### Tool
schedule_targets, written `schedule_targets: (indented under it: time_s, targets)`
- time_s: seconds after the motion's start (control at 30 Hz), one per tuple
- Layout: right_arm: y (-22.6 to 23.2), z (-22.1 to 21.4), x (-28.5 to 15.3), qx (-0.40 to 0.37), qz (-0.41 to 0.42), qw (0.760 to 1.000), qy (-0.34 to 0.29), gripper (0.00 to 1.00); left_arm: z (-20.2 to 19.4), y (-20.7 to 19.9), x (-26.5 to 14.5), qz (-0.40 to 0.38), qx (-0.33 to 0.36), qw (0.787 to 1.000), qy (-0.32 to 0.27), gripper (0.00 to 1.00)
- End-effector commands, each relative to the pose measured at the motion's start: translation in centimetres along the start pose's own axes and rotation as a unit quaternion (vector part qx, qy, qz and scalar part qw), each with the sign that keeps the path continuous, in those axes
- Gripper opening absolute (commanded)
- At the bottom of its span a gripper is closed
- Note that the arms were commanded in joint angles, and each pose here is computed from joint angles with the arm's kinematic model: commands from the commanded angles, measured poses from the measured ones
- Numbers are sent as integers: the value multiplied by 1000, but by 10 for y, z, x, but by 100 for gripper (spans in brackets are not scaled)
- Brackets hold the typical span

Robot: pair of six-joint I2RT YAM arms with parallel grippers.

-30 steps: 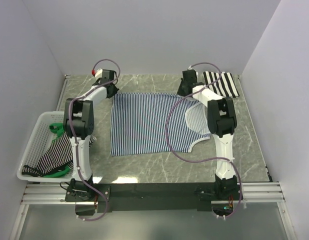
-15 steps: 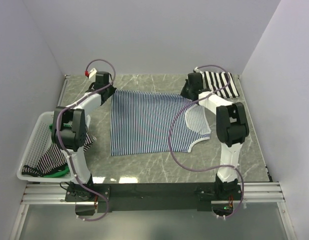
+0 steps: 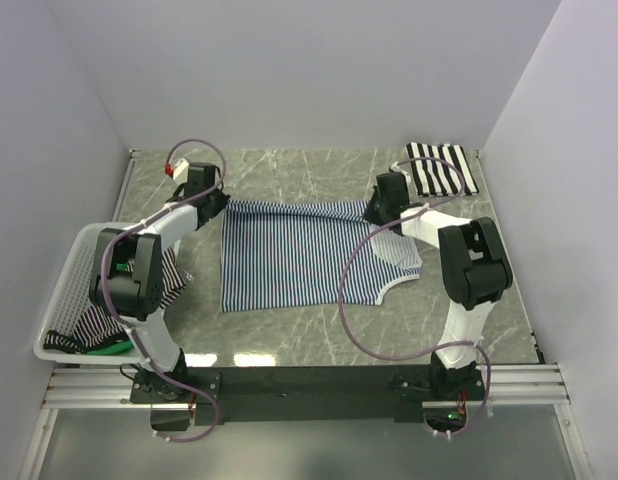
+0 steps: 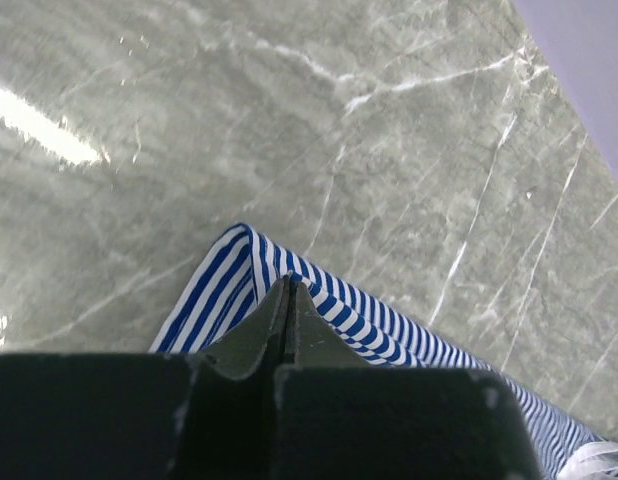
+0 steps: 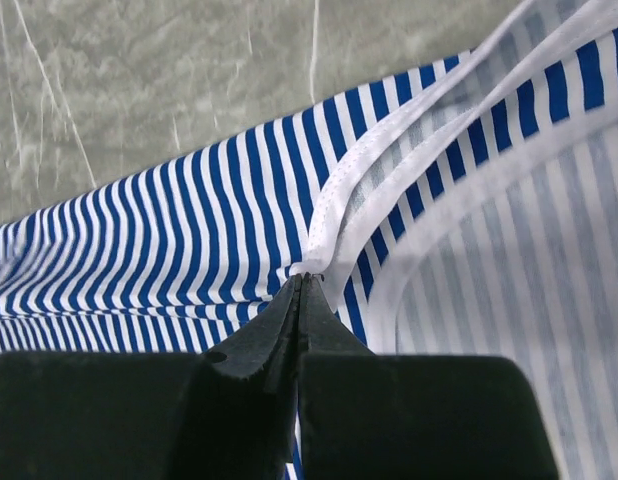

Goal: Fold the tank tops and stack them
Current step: Fold the tank top

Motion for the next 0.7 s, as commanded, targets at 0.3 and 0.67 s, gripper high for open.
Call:
schedule_targets:
  time_s: [0.3, 0.67]
  targets:
    - [6, 3, -40, 22, 3, 998, -64, 0, -10, 26, -27, 42, -20, 999, -4, 0]
    - [8, -16, -48, 23, -8, 998, -57, 0, -19, 47, -34, 80, -31, 996, 7, 1]
Point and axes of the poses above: each gripper's point midway between its finger pads, its own x axis out along the fingers, its own y axis along the line the jaws close on, z = x × y, the point moved 7 cm from there along -x, back along the fingers, and after that the axes turned 15 degrees about -x, right-handed, at the moved point
